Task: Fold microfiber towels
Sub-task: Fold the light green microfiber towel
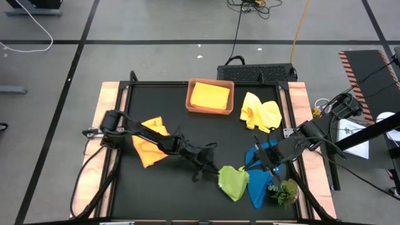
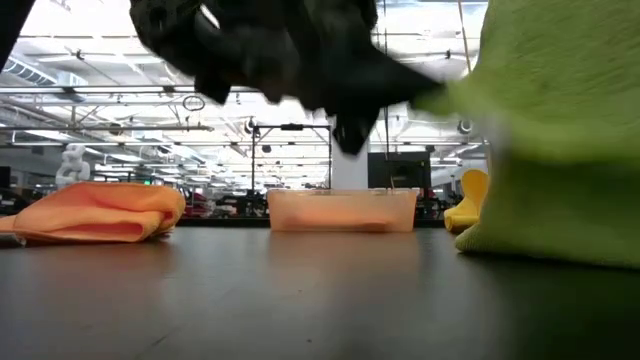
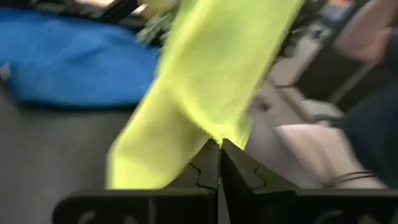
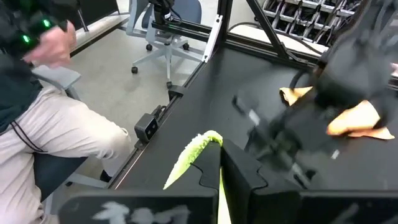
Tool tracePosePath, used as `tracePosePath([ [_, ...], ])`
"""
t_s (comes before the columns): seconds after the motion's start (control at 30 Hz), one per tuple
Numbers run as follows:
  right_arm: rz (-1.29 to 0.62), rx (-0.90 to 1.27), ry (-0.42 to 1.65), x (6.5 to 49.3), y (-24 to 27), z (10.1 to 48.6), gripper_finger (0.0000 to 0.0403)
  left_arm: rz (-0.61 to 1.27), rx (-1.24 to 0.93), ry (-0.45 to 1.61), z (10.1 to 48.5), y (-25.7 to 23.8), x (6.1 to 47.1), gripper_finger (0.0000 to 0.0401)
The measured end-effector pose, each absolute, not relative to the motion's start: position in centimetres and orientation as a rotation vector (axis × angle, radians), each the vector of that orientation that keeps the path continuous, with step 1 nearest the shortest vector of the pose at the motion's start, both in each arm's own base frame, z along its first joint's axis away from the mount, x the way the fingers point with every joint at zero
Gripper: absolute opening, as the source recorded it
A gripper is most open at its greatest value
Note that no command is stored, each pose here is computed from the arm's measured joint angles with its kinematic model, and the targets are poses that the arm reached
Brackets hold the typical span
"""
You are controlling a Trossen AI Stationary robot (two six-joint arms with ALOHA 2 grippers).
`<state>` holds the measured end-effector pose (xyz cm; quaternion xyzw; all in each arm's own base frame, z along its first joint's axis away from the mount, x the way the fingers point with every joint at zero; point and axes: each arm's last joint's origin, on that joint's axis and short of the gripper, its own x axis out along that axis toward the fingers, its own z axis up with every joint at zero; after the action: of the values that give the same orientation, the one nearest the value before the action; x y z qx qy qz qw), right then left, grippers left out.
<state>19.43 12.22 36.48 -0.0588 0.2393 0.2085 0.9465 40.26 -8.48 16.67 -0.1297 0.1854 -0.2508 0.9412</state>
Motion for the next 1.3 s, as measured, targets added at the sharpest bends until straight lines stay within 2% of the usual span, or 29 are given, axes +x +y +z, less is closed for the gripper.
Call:
tracePosePath([
  [0.13, 0.422, -0.111, 0.489, 19.4, 12.2, 36.5, 0.0, -0.536, -0.225, 0.382, 21.2, -8.5, 38.3, 0.0005],
  [0.3, 0.369, -0.035, 0.501, 19.5, 12.1, 36.5, 0.0, -0.369, -0.115, 0.45, 27.9, -8.1, 32.8, 0.0008],
  [0.43, 0.339, -0.001, 0.512, 19.4, 12.3, 36.0, 0.0, -0.238, -0.097, 0.426, 32.6, -7.7, 27.4, 0.0007],
  [0.6, 0.393, 0.035, 0.449, 19.3, 13.5, 35.9, 0.0, -0.283, -0.141, 0.346, 36.0, -8.8, 22.5, 0.0006],
  [0.8, 0.464, 0.064, 0.365, 18.8, 14.8, 36.5, 0.0, -0.363, -0.189, 0.348, 36.5, -10.7, 20.9, 0.0005],
  [0.97, 0.425, 0.08, 0.38, 18.4, 15.2, 36.4, 0.0, -0.392, -0.17, 0.462, 35.1, -11.8, 20.9, 0.0007],
  [1.17, 0.242, 0.054, 0.517, 18.4, 13.9, 34.7, 0.0, -0.201, -0.158, 0.687, 32.4, -10.3, 21.8, 0.0007],
  [1.3, 0.143, 0.066, 0.603, 19.1, 12.5, 32.1, 0.0, -0.087, -0.139, 0.813, 30.3, -8.8, 23.4, 0.0007],
])
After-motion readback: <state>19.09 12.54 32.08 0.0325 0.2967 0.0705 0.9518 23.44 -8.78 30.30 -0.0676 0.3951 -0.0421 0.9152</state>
